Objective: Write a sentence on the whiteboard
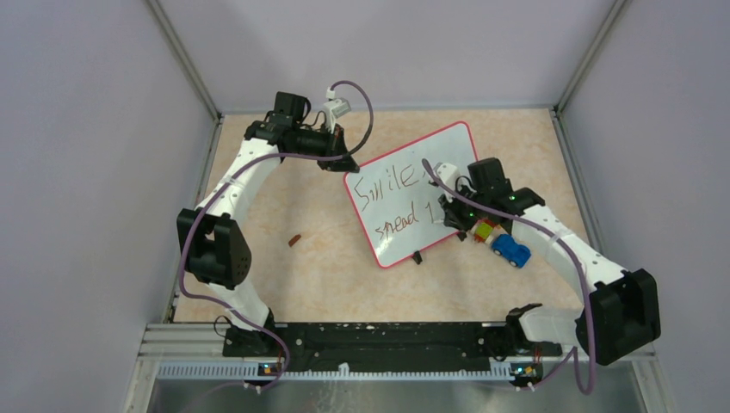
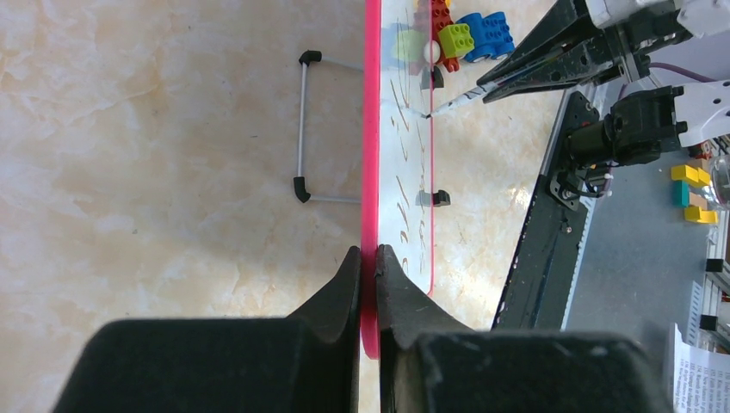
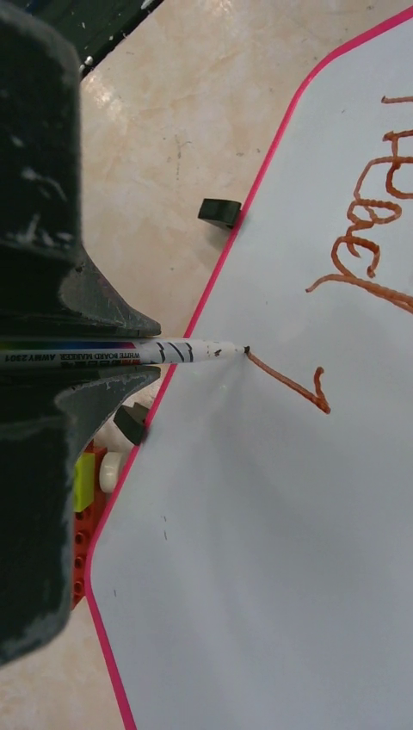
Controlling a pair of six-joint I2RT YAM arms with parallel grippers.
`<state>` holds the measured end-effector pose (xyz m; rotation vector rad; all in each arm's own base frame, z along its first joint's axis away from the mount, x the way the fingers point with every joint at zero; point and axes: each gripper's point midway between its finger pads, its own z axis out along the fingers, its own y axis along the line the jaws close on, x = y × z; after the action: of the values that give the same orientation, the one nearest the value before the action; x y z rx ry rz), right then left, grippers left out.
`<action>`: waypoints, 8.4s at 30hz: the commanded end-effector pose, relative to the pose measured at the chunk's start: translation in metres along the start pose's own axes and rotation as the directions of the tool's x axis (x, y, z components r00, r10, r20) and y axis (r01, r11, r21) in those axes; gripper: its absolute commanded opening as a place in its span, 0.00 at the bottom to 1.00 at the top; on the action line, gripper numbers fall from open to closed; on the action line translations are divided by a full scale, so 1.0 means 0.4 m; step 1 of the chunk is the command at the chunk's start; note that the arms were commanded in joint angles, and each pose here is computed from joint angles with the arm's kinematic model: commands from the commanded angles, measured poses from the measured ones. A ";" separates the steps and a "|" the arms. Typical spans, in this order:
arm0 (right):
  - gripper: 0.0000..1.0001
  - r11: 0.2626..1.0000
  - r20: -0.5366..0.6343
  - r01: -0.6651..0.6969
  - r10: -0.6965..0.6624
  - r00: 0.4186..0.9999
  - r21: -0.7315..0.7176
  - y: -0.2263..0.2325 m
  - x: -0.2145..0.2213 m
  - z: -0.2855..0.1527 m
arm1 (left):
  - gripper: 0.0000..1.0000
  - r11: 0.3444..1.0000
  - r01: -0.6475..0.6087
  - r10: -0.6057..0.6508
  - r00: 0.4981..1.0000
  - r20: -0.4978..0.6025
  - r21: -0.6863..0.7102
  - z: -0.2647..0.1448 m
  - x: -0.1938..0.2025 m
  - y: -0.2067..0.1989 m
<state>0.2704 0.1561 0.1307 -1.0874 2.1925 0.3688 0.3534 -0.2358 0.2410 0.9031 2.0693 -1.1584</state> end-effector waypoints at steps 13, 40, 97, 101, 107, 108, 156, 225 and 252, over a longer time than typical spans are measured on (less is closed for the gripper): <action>0.00 0.999 0.207 0.035 -0.041 0.977 0.032 -0.003 -0.202 -0.076 | 0.00 0.998 0.058 -0.057 0.996 -0.074 0.018 0.025 0.058 -0.012; 0.00 0.996 0.136 0.021 -0.033 0.990 0.087 -0.047 -0.130 -0.088 | 0.00 0.998 0.064 -0.062 0.995 -0.078 0.024 0.029 0.063 -0.009; 0.00 0.984 0.113 0.014 -0.034 0.993 0.179 -0.121 -0.119 -0.064 | 0.00 0.998 0.063 -0.061 0.995 -0.079 0.021 0.031 0.065 -0.005; 0.00 0.989 0.129 0.007 -0.027 0.991 0.147 -0.109 -0.133 -0.061 | 0.00 0.998 0.065 -0.063 0.995 -0.080 0.022 0.030 0.066 -0.006; 0.00 0.995 0.139 0.023 -0.037 0.990 0.100 -0.068 -0.144 -0.053 | 0.00 0.998 0.064 -0.062 0.995 -0.081 0.021 0.030 0.066 -0.007; 0.00 0.996 0.137 0.028 -0.040 0.990 0.089 -0.058 -0.143 -0.051 | 0.00 0.998 0.062 -0.060 0.995 -0.079 0.020 0.030 0.064 -0.006; 0.00 0.994 0.165 -0.096 0.087 0.982 0.047 -0.072 -0.068 -0.088 | 0.00 0.997 0.070 -0.068 0.994 -0.088 0.019 0.035 0.083 -0.006; 0.00 0.983 0.092 -0.074 0.059 0.994 0.169 -0.158 -0.043 -0.063 | 0.00 0.998 0.068 -0.066 0.994 -0.092 0.016 0.039 0.079 -0.002; 0.00 0.986 0.062 -0.097 0.089 0.994 0.136 -0.126 0.008 -0.053 | 0.00 0.997 0.070 -0.068 0.993 -0.096 0.018 0.040 0.087 0.000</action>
<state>0.3077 0.1176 0.1545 -0.8840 2.1873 0.2838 0.3548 -0.2357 0.2390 0.9043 2.0620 -1.1563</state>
